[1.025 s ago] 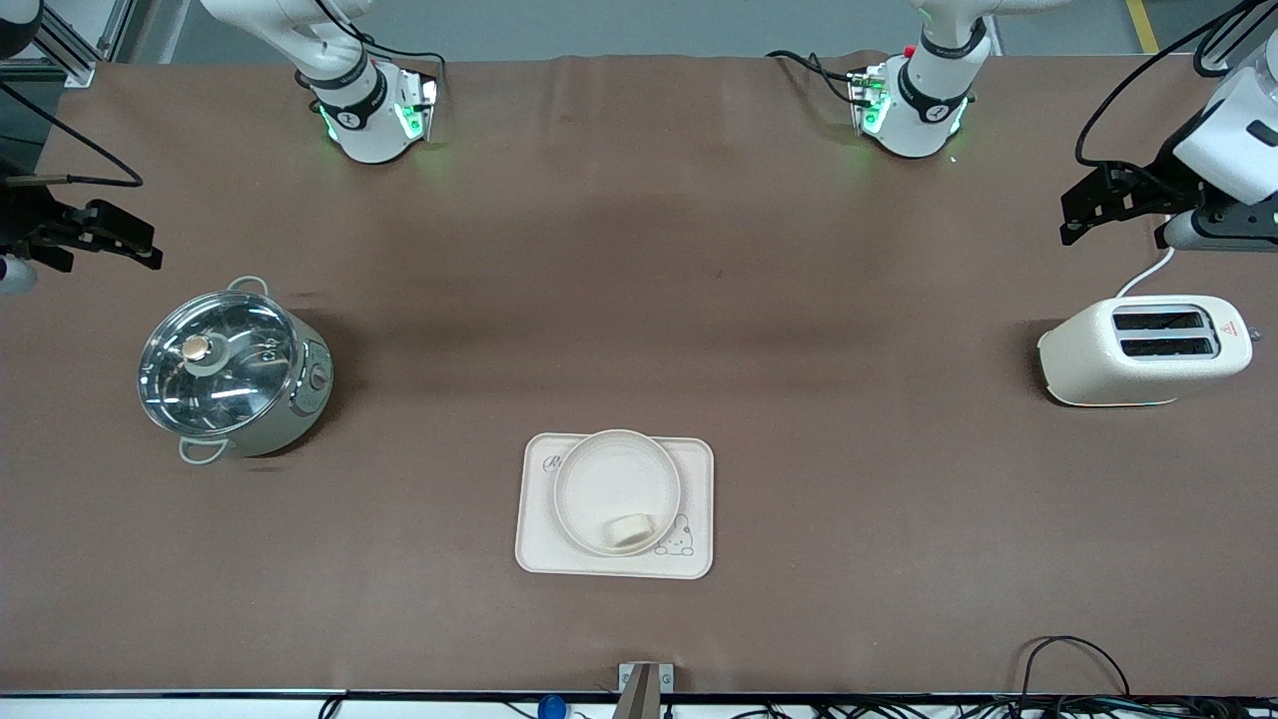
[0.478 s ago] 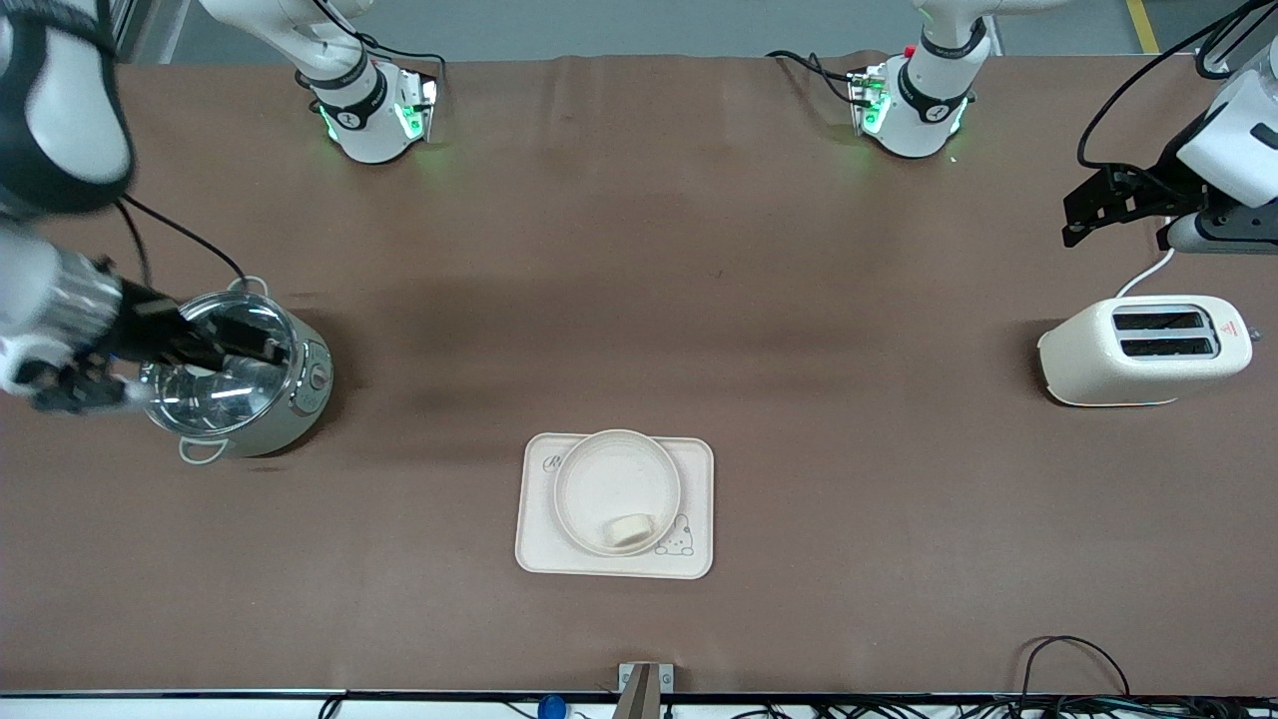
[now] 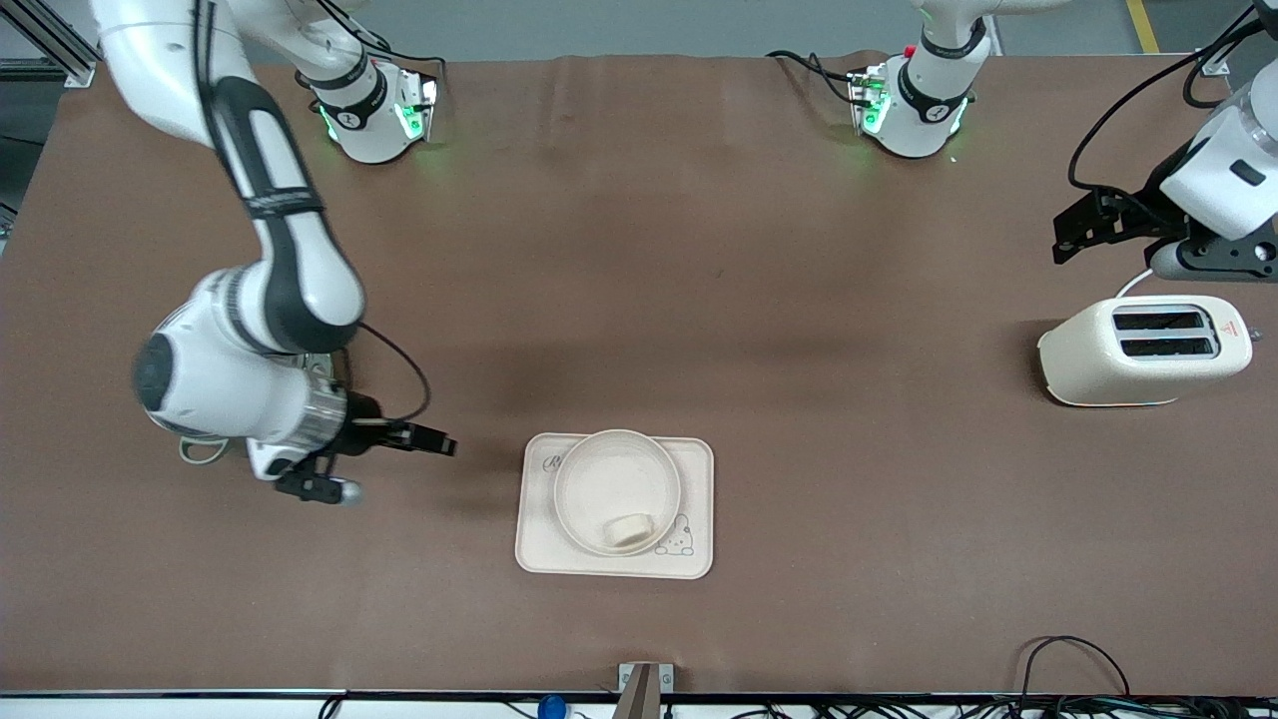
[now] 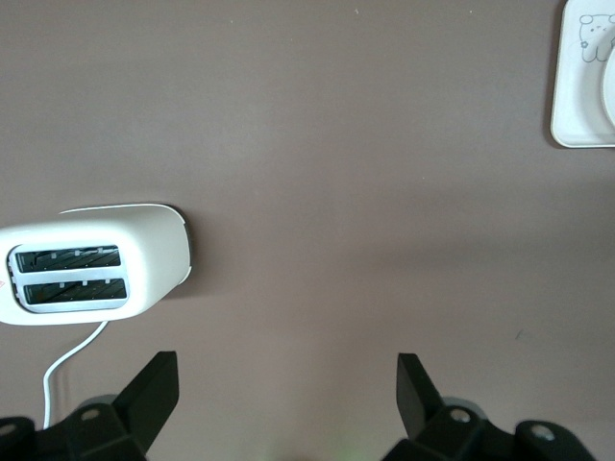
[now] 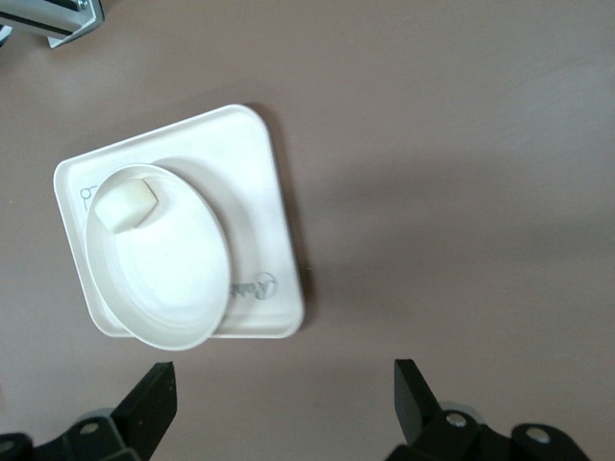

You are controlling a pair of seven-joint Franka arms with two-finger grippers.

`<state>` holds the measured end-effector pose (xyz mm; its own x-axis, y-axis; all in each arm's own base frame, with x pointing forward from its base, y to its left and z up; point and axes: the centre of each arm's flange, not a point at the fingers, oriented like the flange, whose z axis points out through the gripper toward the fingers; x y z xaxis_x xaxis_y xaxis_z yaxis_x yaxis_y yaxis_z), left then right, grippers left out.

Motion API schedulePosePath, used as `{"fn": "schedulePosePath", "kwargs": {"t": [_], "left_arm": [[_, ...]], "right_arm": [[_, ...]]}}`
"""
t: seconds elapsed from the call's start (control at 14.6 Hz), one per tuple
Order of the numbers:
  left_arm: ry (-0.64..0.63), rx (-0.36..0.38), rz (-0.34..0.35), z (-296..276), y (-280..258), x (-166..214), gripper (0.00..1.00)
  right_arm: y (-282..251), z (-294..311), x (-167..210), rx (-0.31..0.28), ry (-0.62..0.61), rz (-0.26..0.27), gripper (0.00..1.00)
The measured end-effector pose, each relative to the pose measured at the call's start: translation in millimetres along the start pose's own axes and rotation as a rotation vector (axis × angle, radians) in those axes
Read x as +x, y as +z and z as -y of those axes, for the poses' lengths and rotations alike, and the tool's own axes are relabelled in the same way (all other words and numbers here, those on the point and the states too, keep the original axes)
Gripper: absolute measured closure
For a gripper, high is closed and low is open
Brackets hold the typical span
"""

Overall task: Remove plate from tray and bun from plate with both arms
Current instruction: 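Reach the right gripper to the white plate rim and grasp it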

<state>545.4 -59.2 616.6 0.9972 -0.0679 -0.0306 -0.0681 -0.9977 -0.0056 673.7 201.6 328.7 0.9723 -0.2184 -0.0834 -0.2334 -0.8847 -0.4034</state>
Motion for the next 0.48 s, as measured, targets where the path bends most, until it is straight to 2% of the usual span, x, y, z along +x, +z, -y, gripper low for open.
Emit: {"fn": "schedulePosePath", "kwargs": {"t": [0.2,0.48], "left_arm": [[0.0,-0.002,-0.001,0.0,8.0,7.4,0.0],[0.001,-0.003,-0.002,0.0,12.9,11.9,0.0]], "right_arm": [[46.2,45.4,-0.7,0.001,0.012,-0.038,0.0],[107.6,55.7,11.7,0.0,0.001,-0.124,0.03]]}}
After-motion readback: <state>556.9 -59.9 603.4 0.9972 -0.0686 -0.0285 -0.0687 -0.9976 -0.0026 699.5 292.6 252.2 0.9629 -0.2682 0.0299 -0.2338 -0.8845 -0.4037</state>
